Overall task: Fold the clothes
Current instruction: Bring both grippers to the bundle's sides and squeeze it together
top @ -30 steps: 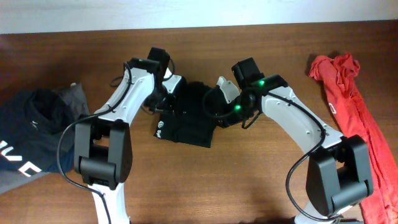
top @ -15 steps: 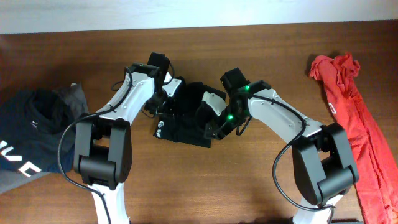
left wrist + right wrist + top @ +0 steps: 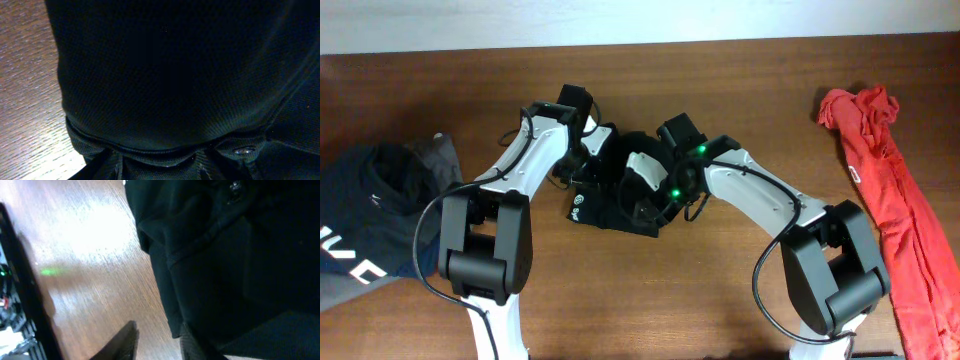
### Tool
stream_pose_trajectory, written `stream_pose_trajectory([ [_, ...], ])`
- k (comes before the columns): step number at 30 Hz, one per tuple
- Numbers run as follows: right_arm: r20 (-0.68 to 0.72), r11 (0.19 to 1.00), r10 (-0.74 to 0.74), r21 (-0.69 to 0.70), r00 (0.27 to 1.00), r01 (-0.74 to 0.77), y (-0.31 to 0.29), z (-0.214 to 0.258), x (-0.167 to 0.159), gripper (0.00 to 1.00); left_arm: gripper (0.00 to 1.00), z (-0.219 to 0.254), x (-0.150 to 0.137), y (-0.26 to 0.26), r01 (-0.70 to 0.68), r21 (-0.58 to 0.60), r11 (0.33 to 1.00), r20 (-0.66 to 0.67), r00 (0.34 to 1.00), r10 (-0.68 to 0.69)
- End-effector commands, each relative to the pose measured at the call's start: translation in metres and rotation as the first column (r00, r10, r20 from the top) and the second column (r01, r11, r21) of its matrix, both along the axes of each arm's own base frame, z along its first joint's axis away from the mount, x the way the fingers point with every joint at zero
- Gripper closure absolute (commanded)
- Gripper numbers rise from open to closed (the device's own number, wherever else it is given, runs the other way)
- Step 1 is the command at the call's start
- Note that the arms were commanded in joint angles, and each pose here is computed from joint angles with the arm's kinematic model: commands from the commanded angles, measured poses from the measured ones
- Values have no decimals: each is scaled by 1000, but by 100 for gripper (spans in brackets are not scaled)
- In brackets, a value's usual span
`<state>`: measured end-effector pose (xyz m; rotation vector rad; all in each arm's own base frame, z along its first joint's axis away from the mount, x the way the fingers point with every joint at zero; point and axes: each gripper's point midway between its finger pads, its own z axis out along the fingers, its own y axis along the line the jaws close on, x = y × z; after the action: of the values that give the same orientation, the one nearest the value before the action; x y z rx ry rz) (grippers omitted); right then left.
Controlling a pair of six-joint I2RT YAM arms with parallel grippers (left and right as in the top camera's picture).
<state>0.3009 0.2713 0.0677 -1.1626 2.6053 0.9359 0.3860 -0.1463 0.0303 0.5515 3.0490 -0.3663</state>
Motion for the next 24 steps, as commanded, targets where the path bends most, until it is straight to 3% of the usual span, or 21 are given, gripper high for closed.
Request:
stream_pose_trajectory([
  [1, -17, 999, -19, -33, 1000, 19, 0, -7, -3, 64, 52, -6, -5, -2, 19, -14, 1000, -21, 1000, -19],
  [2, -16, 995, -62, -77, 998, 60, -5, -11, 1, 56, 52, -6, -6, -2, 19, -13, 1000, -23, 1000, -19],
  [6, 6, 978, -132, -165, 991, 131, -19, -20, 9, 49, 53, -6, -7, -1, 19, -11, 1000, -30, 999, -19],
  [15, -30, 976, -143, -172, 989, 136, -15, -41, 10, 48, 52, -6, -7, -1, 19, -11, 1000, -30, 999, -19],
  [24, -64, 991, -88, -106, 994, 81, -9, -24, -3, 89, 52, -6, -8, -1, 19, -10, 1000, -33, 999, -19],
])
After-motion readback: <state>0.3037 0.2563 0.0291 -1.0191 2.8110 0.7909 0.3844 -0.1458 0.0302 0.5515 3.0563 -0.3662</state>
